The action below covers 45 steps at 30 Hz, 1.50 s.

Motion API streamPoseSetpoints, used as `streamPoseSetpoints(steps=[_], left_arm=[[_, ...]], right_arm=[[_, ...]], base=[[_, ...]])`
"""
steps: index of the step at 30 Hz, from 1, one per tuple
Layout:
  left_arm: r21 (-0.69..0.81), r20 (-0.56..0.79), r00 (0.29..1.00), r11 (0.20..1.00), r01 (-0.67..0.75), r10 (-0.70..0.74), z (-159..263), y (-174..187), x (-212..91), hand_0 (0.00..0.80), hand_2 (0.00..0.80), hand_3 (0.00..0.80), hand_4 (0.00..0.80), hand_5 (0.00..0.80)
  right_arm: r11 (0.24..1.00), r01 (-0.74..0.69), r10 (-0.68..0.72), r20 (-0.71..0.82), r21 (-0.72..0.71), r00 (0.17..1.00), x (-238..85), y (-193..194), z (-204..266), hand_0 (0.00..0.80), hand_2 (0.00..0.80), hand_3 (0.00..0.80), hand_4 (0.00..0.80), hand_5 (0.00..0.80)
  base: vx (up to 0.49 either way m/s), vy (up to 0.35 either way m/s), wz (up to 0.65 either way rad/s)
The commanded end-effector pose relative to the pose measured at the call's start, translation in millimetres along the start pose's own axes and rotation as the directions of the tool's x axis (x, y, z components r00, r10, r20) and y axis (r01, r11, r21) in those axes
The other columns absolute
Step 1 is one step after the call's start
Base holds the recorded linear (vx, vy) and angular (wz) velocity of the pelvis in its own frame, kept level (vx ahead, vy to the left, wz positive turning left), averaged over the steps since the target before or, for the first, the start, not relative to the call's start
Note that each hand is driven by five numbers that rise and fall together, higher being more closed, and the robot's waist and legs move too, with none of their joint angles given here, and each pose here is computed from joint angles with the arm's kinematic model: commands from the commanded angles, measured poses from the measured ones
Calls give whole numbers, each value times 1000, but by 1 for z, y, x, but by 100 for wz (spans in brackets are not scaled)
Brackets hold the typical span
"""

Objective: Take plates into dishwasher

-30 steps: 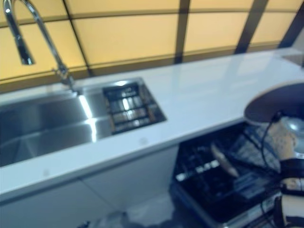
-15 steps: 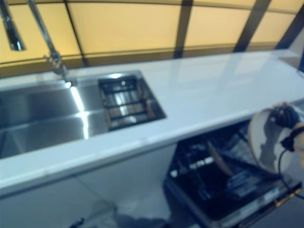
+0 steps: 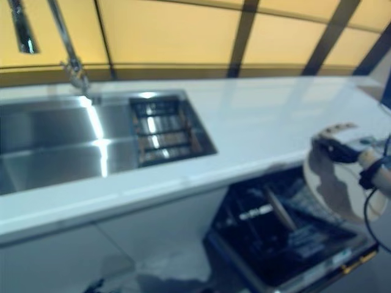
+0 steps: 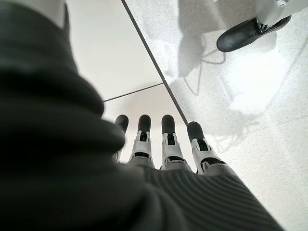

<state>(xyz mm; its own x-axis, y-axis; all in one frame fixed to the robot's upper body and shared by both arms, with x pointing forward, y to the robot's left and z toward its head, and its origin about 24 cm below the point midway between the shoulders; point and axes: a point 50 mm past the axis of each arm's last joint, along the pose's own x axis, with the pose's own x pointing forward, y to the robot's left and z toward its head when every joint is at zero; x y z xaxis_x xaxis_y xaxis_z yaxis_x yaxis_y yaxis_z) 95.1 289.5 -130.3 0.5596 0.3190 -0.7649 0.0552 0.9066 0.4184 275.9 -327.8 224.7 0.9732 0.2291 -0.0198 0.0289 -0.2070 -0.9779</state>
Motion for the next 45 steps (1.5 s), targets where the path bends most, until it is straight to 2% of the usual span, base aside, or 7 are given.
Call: streamPoseSetpoints(steps=[1,8,16,23,29,36,45], left_arm=[[52,66,996,996,-71,68,15,27,5,0,0,0,0,0],[57,69,995,996,-72,68,16,29,6,0,0,0,0,0],[51,76,995,997,-61,57,17,25,6,0,0,0,0,0],[39,89,995,998,-56,52,20,22,7,0,0,0,0,0],[-41,105,992,997,-67,71,24,21,7,0,0,0,0,0],[-79,136,987,994,-74,84,33,24,8,0,0,0,0,0],[-110,198,978,993,-47,68,48,19,9,0,0,0,0,0]], right_arm=[[998,58,-58,9,-31,998,4,-29,-5,800,800,800,800,800],[998,-43,47,55,-55,997,9,-12,4,800,800,800,800,800],[988,-101,91,87,118,992,16,7,15,800,800,800,800,800],[974,-163,145,121,159,982,24,28,27,800,800,800,800,800],[958,-161,146,80,237,986,30,48,28,800,800,800,800,800],[953,-160,151,55,256,987,39,62,31,800,800,800,800,800],[935,-127,82,148,332,986,54,55,53,800,800,800,800,800]], base=[[0,0,0],[0,0,0],[0,0,0],[0,0,0],[3,-12,2],[-21,-42,7],[-45,-29,7]])
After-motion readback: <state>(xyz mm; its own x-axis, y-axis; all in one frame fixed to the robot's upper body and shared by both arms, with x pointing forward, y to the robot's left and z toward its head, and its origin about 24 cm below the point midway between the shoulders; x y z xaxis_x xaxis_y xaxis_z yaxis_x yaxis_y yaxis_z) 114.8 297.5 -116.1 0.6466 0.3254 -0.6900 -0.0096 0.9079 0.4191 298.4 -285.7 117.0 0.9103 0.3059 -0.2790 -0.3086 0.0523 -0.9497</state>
